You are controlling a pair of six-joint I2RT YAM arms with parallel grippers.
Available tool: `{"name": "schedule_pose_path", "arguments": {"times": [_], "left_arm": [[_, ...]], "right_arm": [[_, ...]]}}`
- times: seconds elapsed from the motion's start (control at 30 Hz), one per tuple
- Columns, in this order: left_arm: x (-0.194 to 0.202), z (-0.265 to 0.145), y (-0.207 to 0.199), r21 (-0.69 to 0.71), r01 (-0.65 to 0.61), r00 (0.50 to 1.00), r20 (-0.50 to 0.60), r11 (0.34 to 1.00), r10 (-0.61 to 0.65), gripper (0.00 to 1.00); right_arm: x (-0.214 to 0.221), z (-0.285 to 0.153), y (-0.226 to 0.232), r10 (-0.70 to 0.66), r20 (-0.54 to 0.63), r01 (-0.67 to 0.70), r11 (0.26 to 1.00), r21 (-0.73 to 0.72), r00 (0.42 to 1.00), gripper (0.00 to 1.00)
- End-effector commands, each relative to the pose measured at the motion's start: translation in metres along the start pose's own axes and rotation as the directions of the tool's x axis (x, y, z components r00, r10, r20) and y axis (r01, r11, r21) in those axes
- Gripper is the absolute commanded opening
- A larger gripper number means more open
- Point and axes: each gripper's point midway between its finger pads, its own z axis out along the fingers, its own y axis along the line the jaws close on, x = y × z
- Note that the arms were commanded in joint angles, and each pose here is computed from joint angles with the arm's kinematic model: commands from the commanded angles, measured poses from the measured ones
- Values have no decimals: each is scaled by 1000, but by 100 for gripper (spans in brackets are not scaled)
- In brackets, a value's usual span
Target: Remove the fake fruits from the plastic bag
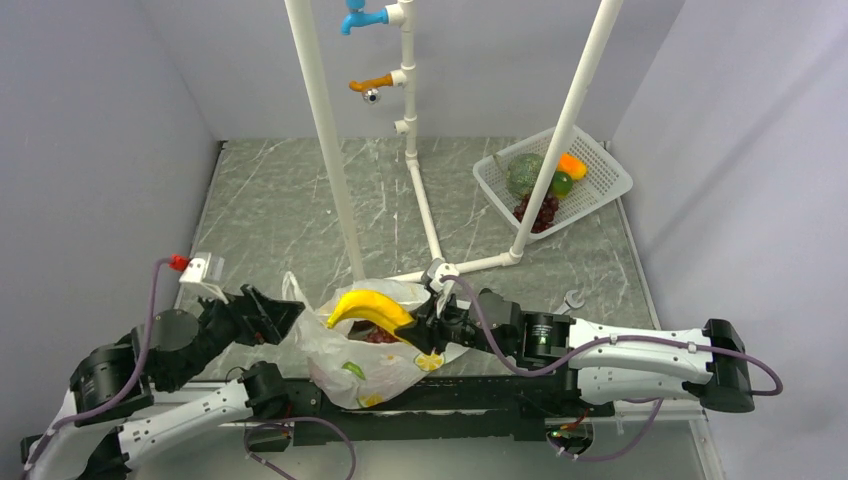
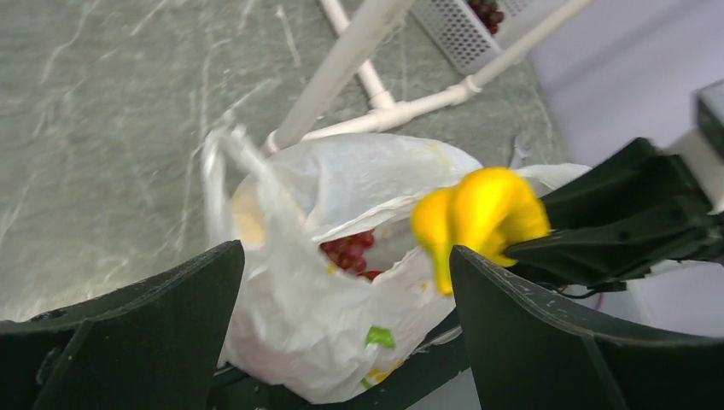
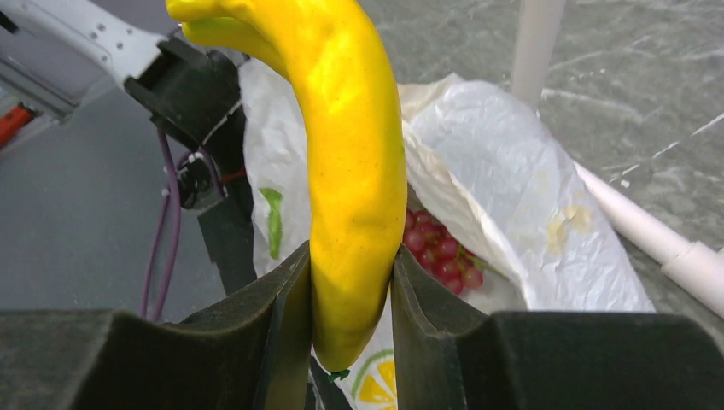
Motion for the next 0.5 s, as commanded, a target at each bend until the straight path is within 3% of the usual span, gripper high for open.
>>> {"name": "schedule_pose_path", "arguments": {"times": [0.0,0.13,0.33,0.47], "left_arm": [[19,-11,54,-205,52,999,-4,977,-54,97],[46,3,74,-300,18,998,-50,954,-34,93],[61,26,68,-295,16,998,-61,955,-35,73],[65,31,69,-334,-46,994,-108,941,10,54]], "right_arm": [[-44,-1,8,13,117,-11,1000,-10,993,0],[-50,-4,7,25,127,-26,1000,6,992,0],[-70,-19,-15,25,171,-48,990,134,985,0],[-91,-39,-39,-14,221,-47,962,268,975,0]]}}
